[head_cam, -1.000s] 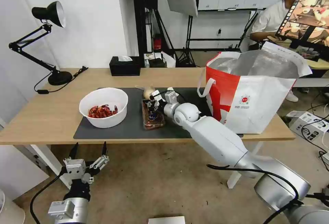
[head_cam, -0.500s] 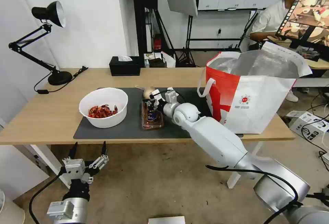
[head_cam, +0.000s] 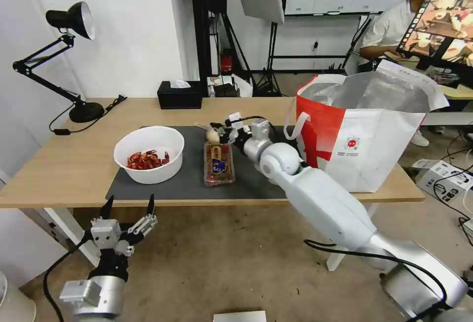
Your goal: Pick up the trash from the table and place it into the takeout bag.
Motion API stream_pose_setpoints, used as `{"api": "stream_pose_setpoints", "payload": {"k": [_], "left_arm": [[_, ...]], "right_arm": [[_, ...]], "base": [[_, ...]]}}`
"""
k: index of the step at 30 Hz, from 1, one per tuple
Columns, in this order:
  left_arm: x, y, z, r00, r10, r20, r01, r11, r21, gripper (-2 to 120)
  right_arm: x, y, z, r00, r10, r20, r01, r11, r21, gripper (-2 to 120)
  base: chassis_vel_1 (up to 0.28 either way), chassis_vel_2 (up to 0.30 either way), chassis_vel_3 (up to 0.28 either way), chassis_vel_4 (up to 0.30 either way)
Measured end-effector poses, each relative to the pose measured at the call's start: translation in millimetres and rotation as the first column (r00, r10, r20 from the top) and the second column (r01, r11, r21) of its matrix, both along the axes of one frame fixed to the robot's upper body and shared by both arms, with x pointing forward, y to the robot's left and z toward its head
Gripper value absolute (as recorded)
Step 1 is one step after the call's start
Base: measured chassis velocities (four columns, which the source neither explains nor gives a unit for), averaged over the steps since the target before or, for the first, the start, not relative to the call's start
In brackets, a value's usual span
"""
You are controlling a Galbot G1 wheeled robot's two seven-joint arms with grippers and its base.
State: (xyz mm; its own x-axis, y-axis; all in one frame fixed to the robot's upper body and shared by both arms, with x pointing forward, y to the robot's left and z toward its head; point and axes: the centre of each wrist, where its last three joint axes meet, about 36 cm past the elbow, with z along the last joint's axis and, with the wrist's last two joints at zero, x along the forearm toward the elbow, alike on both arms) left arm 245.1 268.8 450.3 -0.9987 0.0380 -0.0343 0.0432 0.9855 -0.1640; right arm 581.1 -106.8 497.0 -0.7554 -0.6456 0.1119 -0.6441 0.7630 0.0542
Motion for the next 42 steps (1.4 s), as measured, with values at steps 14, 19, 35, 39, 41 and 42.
{"api": "stream_pose_setpoints", "payload": {"k": [14,19,35,39,41,42], "left_arm": [[51.6,-4.3,30.8,0.913,-0.399,-0.086,0.307,0.811,-0.498,100],[84.0,4.6,34.0,0.868,-0.491,-0.078,0.353,0.719,-0.599,100],[164.0,-5.5,22.3,0.815,-0.565,-0.126,0.363,0.669,-0.649,100],[170.6,-6.1,19.6,0.815,-0.564,-0.132,0.360,0.673,-0.646,100],[173.1,-5.6,18.2,0.817,-0.560,-0.137,0.356,0.676,-0.645,100],[174.9,-4.9,16.4,0.819,-0.555,-0.142,0.349,0.680,-0.645,100]], "right_arm": [[-21.2,-8.0,-8.5,1.000,-0.016,-0.008,0.016,1.000,-0.011,0],[-20.6,-12.1,-5.9,1.000,-0.028,-0.002,0.028,0.999,-0.018,0],[17.9,2.5,-5.2,0.996,0.028,-0.084,-0.031,0.999,-0.031,0],[30.5,10.0,-16.1,0.990,0.071,-0.120,-0.076,0.996,-0.036,0],[34.8,13.4,-19.8,0.988,0.082,-0.129,-0.088,0.995,-0.045,0],[38.6,16.3,-22.0,0.987,0.087,-0.133,-0.095,0.994,-0.055,0]], "base": [[0.000,0.000,0.000,0.000],[0.000,0.000,0.000,0.000],[0.000,0.000,0.000,0.000],[0.000,0.000,0.000,0.000],[0.000,0.000,0.000,0.000],[0.000,0.000,0.000,0.000]]}}
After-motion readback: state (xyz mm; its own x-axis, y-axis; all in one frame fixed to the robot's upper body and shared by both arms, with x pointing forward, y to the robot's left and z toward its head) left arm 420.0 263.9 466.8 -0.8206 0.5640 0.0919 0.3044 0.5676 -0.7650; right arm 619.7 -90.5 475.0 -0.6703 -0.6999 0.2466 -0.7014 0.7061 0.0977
